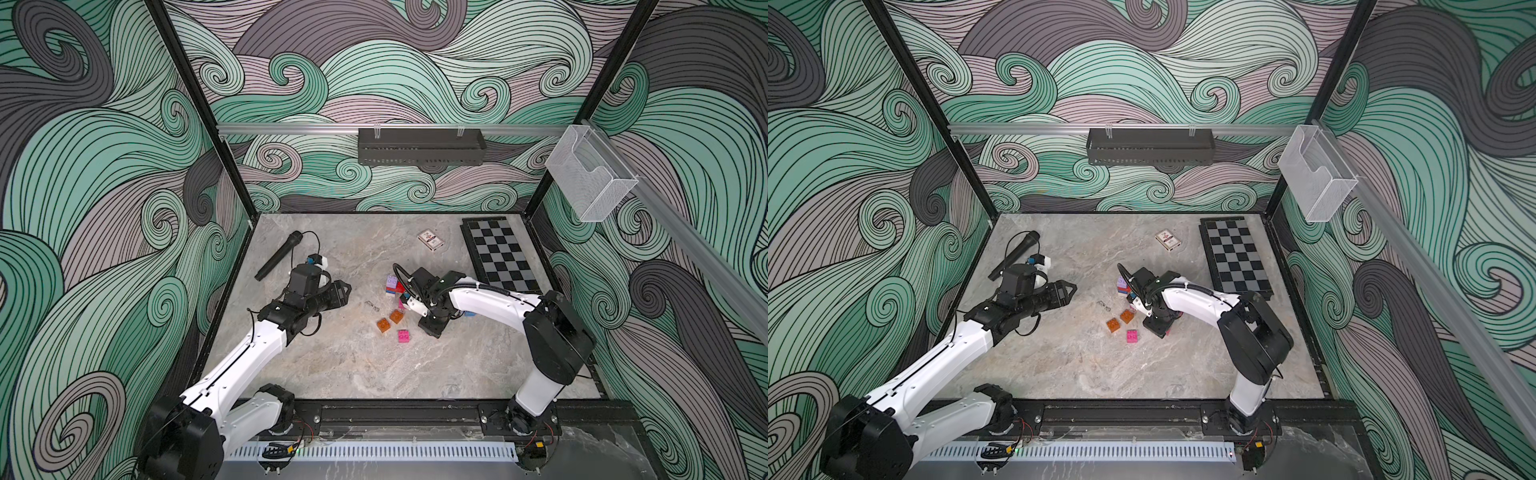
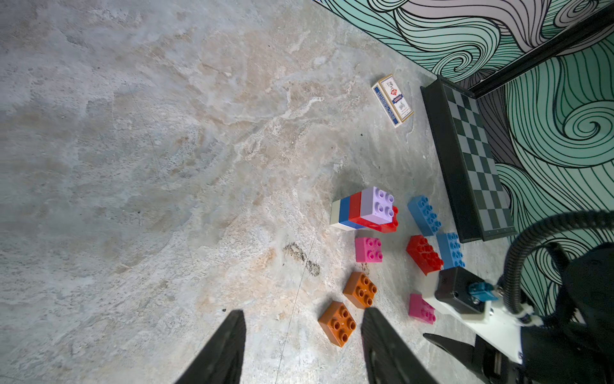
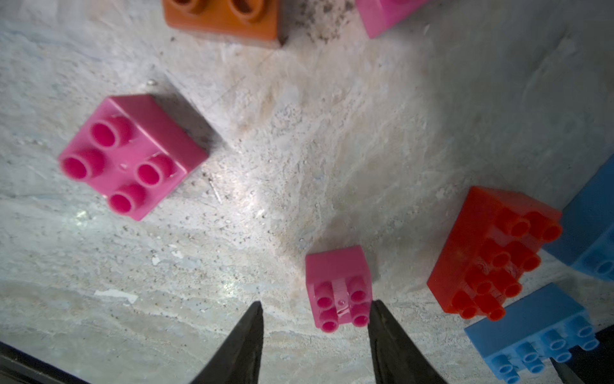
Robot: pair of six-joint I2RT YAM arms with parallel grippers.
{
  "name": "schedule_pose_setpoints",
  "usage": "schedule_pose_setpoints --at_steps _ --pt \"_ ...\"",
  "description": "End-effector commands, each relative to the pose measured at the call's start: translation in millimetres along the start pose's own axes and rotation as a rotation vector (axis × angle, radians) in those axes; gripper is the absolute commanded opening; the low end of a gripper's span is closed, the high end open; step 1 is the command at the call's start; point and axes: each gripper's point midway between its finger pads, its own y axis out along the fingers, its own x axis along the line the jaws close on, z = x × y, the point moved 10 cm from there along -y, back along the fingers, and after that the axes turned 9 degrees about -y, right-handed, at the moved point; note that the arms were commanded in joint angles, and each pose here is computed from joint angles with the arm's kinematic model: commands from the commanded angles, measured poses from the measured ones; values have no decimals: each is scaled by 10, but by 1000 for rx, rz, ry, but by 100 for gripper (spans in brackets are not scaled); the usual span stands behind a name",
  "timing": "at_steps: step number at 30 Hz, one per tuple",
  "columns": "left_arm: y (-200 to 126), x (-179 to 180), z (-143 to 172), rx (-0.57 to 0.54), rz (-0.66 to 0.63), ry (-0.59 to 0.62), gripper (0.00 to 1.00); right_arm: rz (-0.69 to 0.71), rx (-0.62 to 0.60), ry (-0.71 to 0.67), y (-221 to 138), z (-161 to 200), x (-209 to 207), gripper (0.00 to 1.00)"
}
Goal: Assemble the letter p with lego
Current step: Pick up the lego brick from the center of the board.
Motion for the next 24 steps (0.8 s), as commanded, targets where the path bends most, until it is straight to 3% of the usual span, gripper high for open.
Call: schedule_pose_setpoints --at_steps 1,24 --pt "-99 -89 -80 -34 20 19 57 18 31 15 83 9 1 51" --pt "-116 -84 -78 -43 19 27 57 26 86 15 209 32 -52 46"
